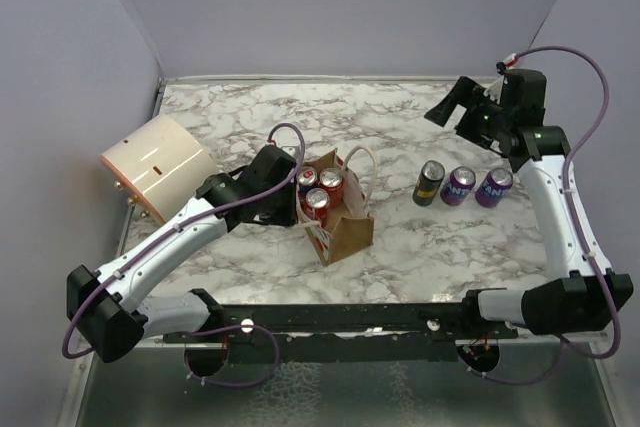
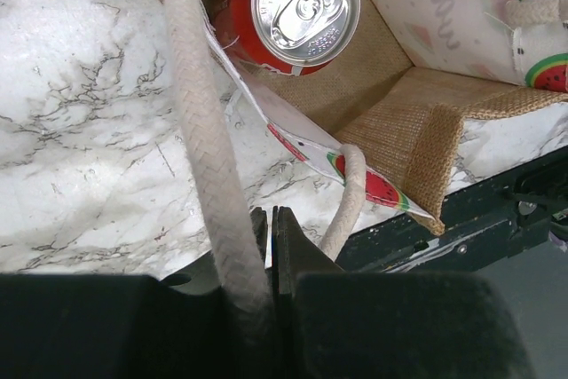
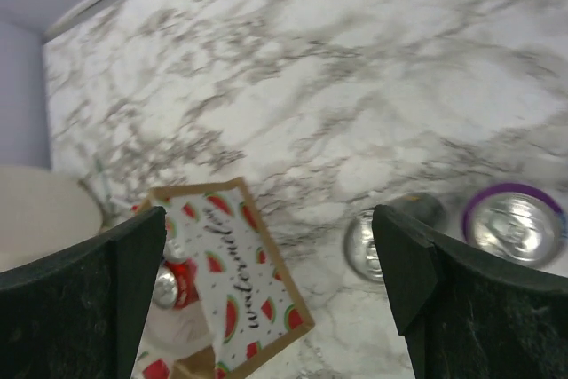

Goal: Take the beverage out of the canvas bag

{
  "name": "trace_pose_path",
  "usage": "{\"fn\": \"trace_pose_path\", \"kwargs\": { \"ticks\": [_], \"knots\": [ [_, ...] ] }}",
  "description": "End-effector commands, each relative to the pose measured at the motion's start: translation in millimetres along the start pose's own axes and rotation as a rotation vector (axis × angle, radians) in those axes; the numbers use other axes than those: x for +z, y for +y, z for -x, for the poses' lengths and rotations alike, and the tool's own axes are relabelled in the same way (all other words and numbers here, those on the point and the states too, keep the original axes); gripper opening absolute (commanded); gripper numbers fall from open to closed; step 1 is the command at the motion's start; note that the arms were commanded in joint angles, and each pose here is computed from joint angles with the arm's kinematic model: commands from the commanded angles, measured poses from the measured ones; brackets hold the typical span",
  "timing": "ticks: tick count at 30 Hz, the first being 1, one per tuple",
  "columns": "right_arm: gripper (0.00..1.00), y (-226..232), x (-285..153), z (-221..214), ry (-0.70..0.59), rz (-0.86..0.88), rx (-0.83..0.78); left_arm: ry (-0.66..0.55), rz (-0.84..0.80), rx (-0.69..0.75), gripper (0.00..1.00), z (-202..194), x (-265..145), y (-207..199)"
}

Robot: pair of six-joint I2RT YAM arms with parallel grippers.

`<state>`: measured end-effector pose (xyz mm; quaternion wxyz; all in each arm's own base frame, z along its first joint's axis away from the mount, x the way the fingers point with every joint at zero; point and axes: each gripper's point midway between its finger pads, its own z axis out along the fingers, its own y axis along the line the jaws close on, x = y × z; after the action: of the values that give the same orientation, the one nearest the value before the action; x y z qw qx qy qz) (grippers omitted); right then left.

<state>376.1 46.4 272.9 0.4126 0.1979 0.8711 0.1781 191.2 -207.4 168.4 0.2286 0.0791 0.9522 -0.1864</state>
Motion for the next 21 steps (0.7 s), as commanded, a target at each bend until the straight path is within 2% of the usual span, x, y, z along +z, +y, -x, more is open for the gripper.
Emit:
{"fn": "trace_pose_path", "kwargs": {
  "ticks": [1, 4, 8, 14, 18, 21],
  "knots": [
    [1.00, 96.0, -48.1, -7.6, -0.062, 0.461, -0.183, -0.035, -0.013, -0.029, 0.10, 2.4, -10.0, -0.7],
    [1.00, 127.5, -70.0, -24.6, -0.048, 0.605, -0.222, -0.032, -0.011, -0.046, 0.10, -1.3, -8.4, 1.2],
    [0.93, 164.8, -86.7, -68.1, 0.058, 0.755, -0.287, -0.030, -0.008, -0.065, 0.10, -4.2, -7.1, 2.7],
    [0.92, 226.3, -113.7, -152.9, 0.142, 0.880, -0.514, -0.035, -0.003, -0.112, 0.10, -3.7, -7.2, 2.1],
    [0.89, 224.3, -84.3, -191.3, 0.227, 0.767, -0.551, -0.043, 0.001, -0.145, 0.10, -5.2, -5.3, 3.5],
    [0.80, 212.7, -57.8, -213.6, 0.314, 0.659, -0.524, -0.047, 0.014, -0.156, 0.10, -5.3, -7.3, 6.0]
  ]
}}
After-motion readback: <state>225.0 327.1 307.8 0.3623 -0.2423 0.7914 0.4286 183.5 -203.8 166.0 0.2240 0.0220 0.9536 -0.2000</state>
